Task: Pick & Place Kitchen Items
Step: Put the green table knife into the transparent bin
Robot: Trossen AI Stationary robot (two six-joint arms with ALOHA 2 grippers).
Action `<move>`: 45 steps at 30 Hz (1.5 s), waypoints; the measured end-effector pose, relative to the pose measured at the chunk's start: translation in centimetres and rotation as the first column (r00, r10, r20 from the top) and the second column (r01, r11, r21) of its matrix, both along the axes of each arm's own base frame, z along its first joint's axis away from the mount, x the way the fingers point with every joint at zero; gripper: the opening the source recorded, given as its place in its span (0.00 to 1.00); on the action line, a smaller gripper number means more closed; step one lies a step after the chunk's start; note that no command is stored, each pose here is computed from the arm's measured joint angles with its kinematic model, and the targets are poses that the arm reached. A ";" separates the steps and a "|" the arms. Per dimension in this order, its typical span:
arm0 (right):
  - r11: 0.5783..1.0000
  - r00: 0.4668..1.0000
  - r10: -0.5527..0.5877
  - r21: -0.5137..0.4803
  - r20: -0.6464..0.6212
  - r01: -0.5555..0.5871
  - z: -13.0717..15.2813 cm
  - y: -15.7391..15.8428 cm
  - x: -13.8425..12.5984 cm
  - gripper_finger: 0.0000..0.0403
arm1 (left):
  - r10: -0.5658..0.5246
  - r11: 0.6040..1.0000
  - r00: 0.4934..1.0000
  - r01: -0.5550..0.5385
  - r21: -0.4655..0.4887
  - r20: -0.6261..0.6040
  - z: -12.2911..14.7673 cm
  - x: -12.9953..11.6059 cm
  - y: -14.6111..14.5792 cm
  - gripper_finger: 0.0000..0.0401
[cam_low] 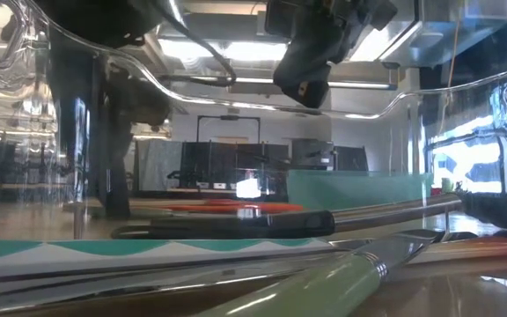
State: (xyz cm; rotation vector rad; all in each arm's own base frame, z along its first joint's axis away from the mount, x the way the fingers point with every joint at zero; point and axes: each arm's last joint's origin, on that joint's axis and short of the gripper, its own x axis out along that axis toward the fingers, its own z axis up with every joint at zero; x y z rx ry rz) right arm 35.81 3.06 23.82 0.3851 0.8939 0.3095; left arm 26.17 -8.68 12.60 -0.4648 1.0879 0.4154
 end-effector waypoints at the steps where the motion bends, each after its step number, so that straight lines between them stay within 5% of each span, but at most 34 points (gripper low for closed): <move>1: 1.000 1.000 0.000 0.000 0.002 0.000 0.0 0.0 0.0 0.06 | -0.003 1.000 1.000 0.003 0.008 -0.012 -0.1 -0.1 0.2 0.01; 7: 1.000 1.000 0.005 -0.003 0.030 -0.005 -0.3 0.1 0.5 0.06 | -0.027 1.000 0.998 0.027 0.002 0.049 0.8 0.0 0.9 0.01; 12: 1.000 0.994 0.009 0.002 0.108 -0.009 -2.3 0.2 2.7 0.06 | 0.028 0.999 0.975 -0.034 0.024 0.222 4.8 -1.0 1.1 0.00; 16: 0.989 0.996 -0.052 0.143 0.073 0.042 -5.1 -0.3 4.5 0.09 | 0.048 0.999 0.956 -0.051 0.003 0.290 6.2 -2.8 1.9 0.01; 18: 0.979 0.995 -0.096 0.182 0.014 0.092 -6.7 -0.5 5.0 0.14 | 0.058 0.998 0.958 -0.048 -0.041 0.281 5.7 -4.1 2.4 0.01; 24: 0.981 0.985 -0.173 0.085 -0.019 0.174 -8.9 -0.3 5.4 0.42 | 0.059 0.984 0.926 0.009 -0.178 0.374 3.7 -7.2 2.8 0.01; 31: 0.980 0.980 -0.195 -0.039 0.029 0.196 -9.1 -0.3 5.5 0.63 | 0.038 0.975 0.895 0.064 -0.212 0.444 3.3 -8.9 3.2 0.04; 45: 0.990 0.991 -0.132 -0.052 -0.025 0.130 -12.6 0.9 5.9 0.54 | -0.098 0.985 0.883 0.151 -0.080 0.459 3.4 -8.7 3.6 0.28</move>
